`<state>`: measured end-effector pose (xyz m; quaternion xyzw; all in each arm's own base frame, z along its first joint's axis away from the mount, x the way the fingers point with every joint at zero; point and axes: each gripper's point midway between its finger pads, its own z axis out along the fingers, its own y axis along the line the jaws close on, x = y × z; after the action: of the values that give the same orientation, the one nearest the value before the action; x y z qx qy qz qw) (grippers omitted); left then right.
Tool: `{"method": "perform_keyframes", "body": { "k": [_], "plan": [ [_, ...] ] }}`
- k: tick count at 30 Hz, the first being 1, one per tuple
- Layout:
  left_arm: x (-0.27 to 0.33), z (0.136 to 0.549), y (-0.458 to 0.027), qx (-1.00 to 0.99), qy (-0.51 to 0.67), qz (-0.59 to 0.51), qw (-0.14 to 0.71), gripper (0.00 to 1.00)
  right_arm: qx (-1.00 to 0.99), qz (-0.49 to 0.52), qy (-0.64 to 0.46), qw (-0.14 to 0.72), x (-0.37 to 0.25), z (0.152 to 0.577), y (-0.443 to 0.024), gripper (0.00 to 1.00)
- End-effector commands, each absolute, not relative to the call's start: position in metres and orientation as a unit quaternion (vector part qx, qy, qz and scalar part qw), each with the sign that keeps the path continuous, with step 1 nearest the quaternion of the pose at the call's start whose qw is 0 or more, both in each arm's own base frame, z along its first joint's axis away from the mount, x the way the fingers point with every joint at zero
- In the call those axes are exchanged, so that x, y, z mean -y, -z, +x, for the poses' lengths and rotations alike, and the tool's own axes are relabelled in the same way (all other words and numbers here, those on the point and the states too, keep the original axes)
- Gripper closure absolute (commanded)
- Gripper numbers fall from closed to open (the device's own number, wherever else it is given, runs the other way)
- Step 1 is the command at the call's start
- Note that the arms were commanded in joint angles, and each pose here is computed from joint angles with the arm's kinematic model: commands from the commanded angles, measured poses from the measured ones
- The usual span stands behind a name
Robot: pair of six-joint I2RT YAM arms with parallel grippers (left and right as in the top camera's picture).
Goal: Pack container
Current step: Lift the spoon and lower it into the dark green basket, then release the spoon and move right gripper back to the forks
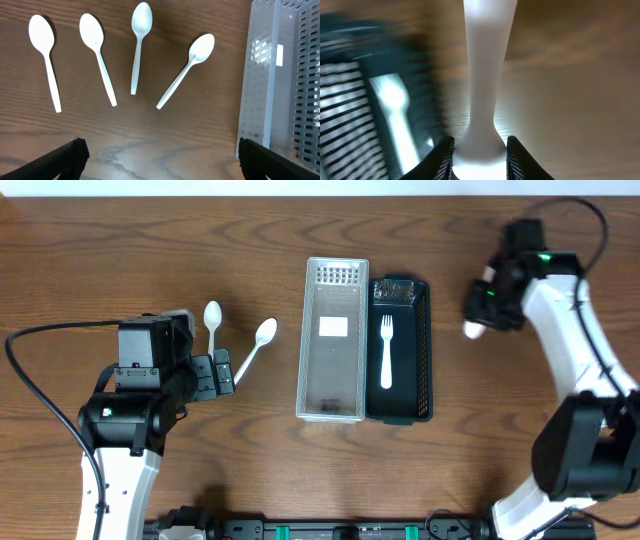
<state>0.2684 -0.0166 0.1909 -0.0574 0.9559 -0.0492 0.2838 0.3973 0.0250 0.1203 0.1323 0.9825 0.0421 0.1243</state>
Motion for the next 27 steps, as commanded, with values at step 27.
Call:
{"method": "perform_keyframes", "body": {
  "k": [27],
  "plan": [
    [0.015, 0.27, -0.195, -0.955, 0.042, -0.05, 0.289, 0.02, -0.997, 0.006, -0.051, 0.06, -0.16, 0.371, -0.072, 0.71]
  ]
}}
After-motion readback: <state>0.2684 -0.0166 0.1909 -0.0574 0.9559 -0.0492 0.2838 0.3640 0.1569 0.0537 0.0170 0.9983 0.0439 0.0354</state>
